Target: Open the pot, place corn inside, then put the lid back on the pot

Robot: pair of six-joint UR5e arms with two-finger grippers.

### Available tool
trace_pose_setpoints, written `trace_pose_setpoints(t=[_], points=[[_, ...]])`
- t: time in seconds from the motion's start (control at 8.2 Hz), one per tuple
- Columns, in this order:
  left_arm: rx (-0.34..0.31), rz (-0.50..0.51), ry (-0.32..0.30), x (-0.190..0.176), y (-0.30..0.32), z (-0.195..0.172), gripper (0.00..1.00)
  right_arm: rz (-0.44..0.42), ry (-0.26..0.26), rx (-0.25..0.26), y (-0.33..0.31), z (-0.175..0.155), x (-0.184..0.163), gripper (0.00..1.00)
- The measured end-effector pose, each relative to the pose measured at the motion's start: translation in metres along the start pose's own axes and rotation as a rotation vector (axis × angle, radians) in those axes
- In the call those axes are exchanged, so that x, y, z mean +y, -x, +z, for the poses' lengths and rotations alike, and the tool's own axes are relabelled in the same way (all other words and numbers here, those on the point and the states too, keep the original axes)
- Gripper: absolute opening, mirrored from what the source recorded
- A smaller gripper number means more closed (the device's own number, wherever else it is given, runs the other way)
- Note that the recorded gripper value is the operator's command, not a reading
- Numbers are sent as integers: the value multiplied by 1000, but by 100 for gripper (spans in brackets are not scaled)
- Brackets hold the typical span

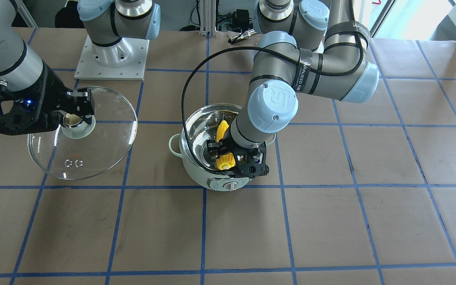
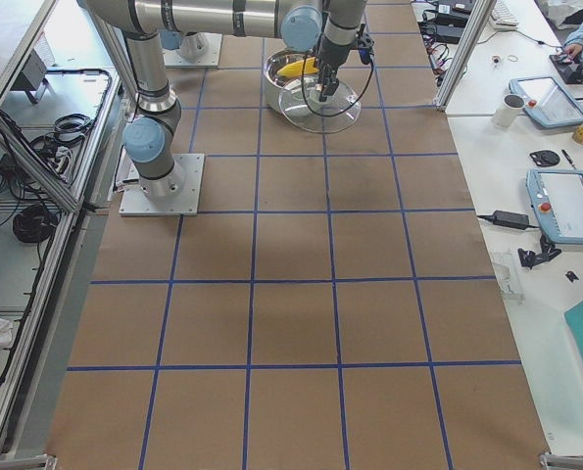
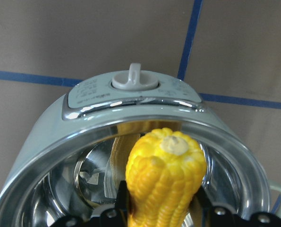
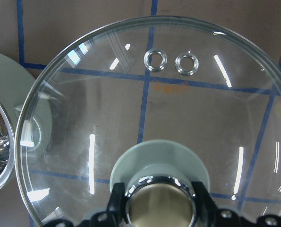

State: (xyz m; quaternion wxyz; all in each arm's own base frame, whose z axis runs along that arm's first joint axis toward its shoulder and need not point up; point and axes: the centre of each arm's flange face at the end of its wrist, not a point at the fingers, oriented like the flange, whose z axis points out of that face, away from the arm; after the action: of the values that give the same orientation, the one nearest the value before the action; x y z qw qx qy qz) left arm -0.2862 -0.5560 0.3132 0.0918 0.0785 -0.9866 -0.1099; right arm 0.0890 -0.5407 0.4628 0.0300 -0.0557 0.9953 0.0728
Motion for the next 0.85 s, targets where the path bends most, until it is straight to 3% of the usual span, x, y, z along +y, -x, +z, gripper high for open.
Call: trace_pose_setpoints(t=[0.49, 0.73, 0.85], points=[[-17, -18, 38, 6, 5, -8, 100, 12, -1, 1, 3, 0, 1, 0], [-20, -39, 47, 19, 15, -36, 100, 17, -2, 0, 6, -1, 1, 0], [-30, -57, 20, 19, 30, -63, 100, 21, -5, 0, 9, -2, 3, 0]])
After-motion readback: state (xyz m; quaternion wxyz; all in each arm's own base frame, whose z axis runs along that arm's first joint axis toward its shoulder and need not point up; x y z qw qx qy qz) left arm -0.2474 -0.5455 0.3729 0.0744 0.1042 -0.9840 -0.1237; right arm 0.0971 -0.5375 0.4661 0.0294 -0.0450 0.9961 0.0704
